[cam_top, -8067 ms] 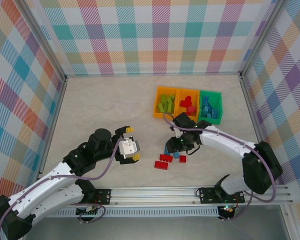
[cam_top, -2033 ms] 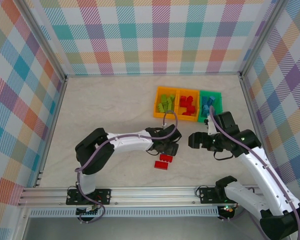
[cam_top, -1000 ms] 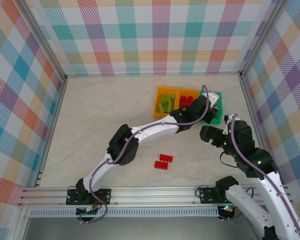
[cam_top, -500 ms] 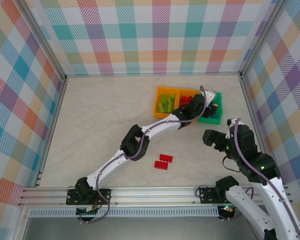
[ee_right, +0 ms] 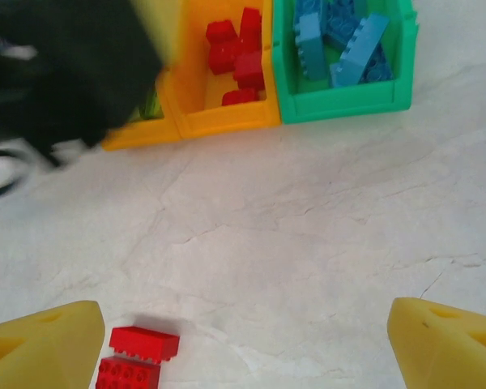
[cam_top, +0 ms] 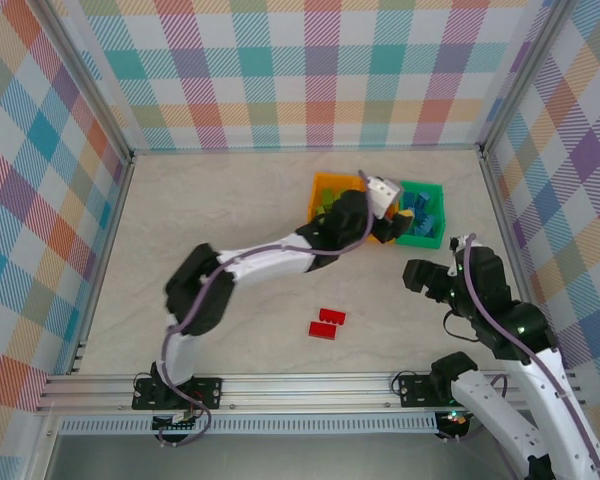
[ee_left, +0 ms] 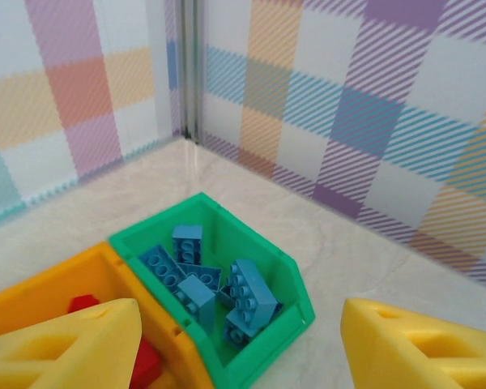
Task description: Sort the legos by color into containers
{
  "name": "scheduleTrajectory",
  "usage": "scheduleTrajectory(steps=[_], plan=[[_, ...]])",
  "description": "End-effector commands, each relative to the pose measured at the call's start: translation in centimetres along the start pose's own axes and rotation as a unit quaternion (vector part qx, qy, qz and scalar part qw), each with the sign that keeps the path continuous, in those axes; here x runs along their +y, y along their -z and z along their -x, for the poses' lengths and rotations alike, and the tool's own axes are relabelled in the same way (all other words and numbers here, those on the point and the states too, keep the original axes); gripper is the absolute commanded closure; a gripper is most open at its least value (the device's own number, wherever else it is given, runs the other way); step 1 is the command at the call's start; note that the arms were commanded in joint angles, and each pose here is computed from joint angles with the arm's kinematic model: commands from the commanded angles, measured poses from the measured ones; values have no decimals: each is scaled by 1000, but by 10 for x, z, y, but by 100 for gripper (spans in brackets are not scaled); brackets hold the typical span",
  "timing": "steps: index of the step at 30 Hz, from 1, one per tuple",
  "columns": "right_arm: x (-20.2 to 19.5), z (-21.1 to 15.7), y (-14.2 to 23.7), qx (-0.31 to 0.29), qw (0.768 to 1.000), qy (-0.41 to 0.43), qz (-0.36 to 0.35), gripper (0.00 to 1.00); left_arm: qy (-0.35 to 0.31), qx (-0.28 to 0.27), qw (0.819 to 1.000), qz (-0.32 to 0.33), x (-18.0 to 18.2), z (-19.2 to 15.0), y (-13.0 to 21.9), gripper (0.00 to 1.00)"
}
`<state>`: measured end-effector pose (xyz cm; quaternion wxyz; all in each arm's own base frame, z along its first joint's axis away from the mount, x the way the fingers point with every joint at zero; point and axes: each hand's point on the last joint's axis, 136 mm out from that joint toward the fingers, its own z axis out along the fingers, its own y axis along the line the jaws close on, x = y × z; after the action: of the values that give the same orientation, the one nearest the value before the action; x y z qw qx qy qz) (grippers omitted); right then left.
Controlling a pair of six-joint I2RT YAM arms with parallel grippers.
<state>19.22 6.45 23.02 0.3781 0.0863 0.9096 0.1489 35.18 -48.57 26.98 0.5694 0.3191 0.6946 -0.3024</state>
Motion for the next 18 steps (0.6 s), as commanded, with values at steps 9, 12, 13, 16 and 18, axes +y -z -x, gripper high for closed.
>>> scheduleTrajectory(steps=[9, 12, 13, 16, 18], plan=[[59, -68, -73, 214, 976, -5, 49, 11, -245, 71, 966, -52, -10, 20, 228, 21], [82, -91, -95, 244, 968, 1, 59, 11, -289, 138, 945, -74, -7, -16, 274, 13], [87, -100, -101, 255, 965, -2, 58, 11, -299, 153, 939, -76, -4, -26, 285, 11], [98, -129, -120, 286, 957, -5, 44, 10, -321, 189, 924, -90, -2, -56, 317, 5], [104, -146, -129, 299, 954, -1, 29, 7, -332, 199, 916, -102, -2, -73, 334, 2]])
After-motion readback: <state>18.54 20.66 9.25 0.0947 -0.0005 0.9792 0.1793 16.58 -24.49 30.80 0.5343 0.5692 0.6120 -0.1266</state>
